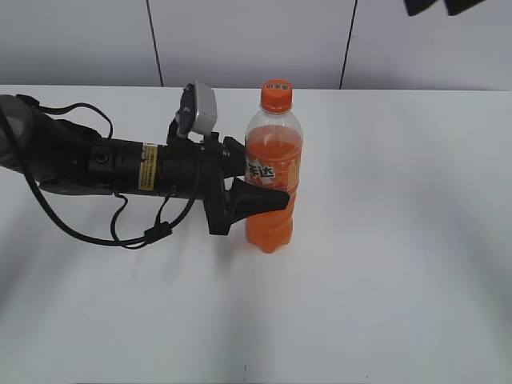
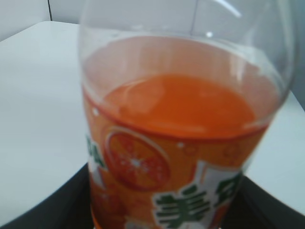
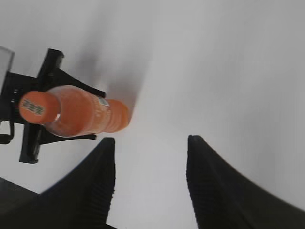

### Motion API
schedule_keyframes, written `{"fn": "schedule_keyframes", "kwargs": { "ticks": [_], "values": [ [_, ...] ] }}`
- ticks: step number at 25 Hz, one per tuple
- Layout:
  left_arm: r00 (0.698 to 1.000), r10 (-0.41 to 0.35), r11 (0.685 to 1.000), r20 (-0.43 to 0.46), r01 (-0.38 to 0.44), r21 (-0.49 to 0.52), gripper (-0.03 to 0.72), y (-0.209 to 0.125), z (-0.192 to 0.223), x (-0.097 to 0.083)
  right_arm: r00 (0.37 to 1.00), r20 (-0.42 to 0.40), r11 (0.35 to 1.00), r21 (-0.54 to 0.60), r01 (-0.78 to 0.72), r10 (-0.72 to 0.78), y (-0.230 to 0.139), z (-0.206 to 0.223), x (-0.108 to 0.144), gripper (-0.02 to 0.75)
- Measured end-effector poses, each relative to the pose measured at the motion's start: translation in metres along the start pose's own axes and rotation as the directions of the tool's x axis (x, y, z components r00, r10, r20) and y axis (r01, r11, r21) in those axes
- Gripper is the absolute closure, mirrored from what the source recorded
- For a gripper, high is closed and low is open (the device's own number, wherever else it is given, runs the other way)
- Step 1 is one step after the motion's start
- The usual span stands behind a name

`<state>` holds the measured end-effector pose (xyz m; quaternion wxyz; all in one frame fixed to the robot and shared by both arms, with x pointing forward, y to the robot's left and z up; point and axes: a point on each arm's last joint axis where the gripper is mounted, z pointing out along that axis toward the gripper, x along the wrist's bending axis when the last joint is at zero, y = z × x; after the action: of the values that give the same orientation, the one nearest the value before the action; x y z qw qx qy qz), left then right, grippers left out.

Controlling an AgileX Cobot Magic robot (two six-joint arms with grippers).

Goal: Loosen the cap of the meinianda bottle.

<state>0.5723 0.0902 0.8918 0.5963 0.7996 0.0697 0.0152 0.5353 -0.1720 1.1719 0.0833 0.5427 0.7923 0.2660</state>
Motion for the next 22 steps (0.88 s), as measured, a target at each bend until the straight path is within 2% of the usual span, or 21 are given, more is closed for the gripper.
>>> {"fn": "schedule_keyframes", "kwargs": {
  "ticks": [6,14,22],
  "values": [
    [1.0,0.0,1.0,0.001,0.0,-0.001,0.258,0.0,0.0,0.0,0.994,-0.067,0.994,0.061,0.093,-0.089,0.009,0.033,0.041,0.372],
    [1.0,-0.012,1.0,0.001,0.012,0.0,0.258,0.0,0.0,0.0,0.98,-0.119,0.981,0.091,0.168,-0.157,0.013,0.057,0.079,0.372],
    [1.0,-0.02,1.0,0.001,0.02,0.0,0.258,0.0,0.0,0.0,0.978,-0.123,0.972,0.144,0.186,-0.169,0.012,0.082,0.086,0.372]
  ]
}}
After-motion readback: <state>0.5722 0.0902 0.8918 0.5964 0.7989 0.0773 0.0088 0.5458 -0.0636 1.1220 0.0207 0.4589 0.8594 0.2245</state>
